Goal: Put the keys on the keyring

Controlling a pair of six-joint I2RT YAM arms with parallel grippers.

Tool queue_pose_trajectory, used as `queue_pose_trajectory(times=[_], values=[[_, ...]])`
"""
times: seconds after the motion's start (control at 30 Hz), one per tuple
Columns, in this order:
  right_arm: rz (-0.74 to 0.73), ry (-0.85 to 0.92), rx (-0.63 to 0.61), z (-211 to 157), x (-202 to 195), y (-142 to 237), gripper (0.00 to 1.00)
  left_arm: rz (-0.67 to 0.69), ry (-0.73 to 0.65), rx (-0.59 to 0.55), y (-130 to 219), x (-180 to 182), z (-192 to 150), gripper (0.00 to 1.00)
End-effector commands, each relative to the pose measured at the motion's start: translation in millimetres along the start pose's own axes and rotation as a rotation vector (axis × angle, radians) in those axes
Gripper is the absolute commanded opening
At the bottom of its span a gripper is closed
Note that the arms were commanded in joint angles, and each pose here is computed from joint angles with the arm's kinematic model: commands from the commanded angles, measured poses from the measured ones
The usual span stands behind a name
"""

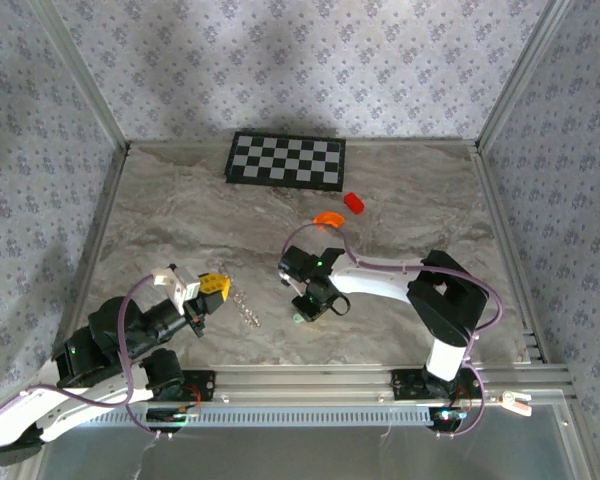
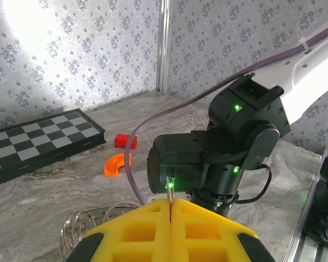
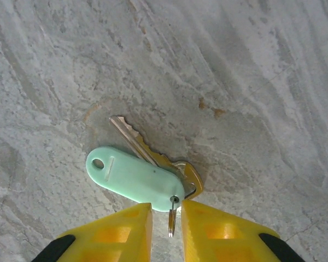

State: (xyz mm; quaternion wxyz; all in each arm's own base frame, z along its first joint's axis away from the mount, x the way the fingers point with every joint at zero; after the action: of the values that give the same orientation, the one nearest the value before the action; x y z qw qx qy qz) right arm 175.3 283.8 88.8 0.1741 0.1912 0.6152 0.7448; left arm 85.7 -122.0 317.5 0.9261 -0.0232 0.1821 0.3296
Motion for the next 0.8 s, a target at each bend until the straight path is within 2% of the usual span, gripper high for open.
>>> queue_pose_trajectory(times=[0.0, 0.27, 0.57, 0.67, 0.77], values=[[-0.028, 0.025, 0.035, -0.4, 0.1, 1.1, 0.19, -0.040, 0.015, -0.072, 4.5, -5.8, 14.2, 0.00], [-0.061, 0.033, 0.046, -3.1, -2.3, 3.6, 0.07, -0.042, 0.015, -0.073, 4.5, -6.1, 14.6, 0.00], [-0.082, 0.066, -0.005, -1.6, -1.1, 16.2, 0.00, -0.042, 0.015, -0.071, 4.4, -6.1, 14.2, 0.00], [-0.096, 0.103, -0.070, 1.1, 1.4, 27.9, 0.00, -0.048, 0.015, -0.072, 5.0, -6.9, 15.1, 0.00], [-0.108, 0.146, -0.189, 4.8, 8.7, 50.1, 0.00, -0.054, 0.015, -0.073, 5.3, -7.6, 15.5, 0.00]])
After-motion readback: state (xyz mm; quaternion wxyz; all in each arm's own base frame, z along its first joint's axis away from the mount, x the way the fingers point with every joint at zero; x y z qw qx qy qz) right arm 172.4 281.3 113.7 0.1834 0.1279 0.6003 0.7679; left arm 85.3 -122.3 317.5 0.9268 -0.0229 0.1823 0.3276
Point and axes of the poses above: each hand's point on the last joint's axis, 136 mm out from that joint toward the fingers, its own y axis back along the fingers, its own x axis along the line the jaws close on, z = x × y, the point moved 6 cm from there along y, back along the fingers, and after that the axes turned 15 degrees about y, right-handed, at the moved point
